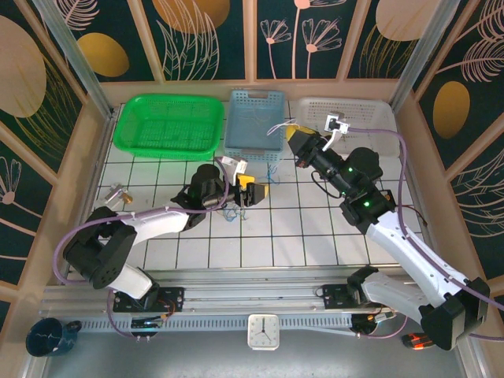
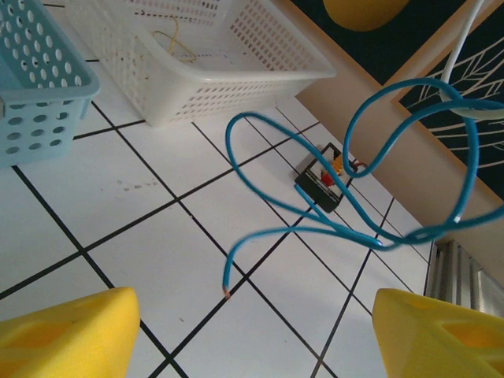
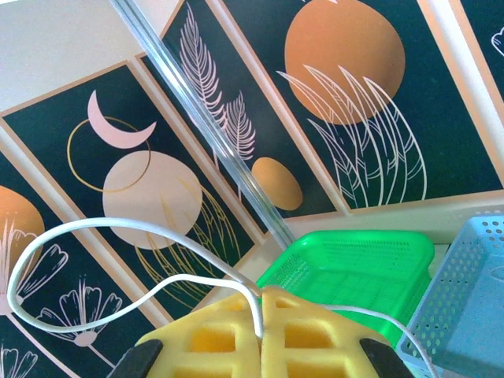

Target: Untangle the cables

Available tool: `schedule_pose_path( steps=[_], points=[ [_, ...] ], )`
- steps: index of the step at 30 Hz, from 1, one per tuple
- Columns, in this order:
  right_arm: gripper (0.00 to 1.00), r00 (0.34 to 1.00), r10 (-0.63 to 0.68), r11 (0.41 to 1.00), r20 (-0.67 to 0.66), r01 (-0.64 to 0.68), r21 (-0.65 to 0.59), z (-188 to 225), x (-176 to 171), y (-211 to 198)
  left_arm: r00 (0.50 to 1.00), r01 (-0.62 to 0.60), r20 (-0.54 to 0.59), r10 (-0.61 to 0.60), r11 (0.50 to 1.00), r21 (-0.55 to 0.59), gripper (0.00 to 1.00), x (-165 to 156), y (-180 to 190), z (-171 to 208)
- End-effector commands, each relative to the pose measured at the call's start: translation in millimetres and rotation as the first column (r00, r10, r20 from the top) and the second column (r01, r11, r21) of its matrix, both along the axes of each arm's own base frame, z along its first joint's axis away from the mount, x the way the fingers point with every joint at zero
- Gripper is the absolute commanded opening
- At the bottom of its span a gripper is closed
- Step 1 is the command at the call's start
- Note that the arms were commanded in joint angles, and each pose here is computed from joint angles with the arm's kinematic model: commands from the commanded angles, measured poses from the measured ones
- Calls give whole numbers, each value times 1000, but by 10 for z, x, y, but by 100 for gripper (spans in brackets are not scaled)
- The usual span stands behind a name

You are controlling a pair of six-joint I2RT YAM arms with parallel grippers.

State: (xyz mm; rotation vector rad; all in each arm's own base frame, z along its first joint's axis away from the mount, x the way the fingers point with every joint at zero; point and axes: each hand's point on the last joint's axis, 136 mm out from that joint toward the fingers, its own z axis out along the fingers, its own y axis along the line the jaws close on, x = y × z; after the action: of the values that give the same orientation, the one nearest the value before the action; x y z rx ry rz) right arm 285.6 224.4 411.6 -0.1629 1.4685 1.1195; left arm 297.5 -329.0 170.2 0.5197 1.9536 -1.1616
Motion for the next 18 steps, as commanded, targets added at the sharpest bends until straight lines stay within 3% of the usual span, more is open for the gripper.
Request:
schedule_pose_path(
  steps=[1, 8, 18],
  points=[
    [0, 998, 39, 998, 52, -42, 51, 274, -126, 30, 995, 55, 85, -48, 996, -73, 79, -36, -55, 234],
    [0, 997, 63, 997, 42, -65, 44, 196, -158, 174, 984, 143, 129, -125, 980, -140, 81, -180, -113, 418],
    [0, 995, 91, 995, 26, -93, 47, 140, -146, 329, 978, 193, 101, -181, 972, -132, 82, -245, -263, 294]
  ],
)
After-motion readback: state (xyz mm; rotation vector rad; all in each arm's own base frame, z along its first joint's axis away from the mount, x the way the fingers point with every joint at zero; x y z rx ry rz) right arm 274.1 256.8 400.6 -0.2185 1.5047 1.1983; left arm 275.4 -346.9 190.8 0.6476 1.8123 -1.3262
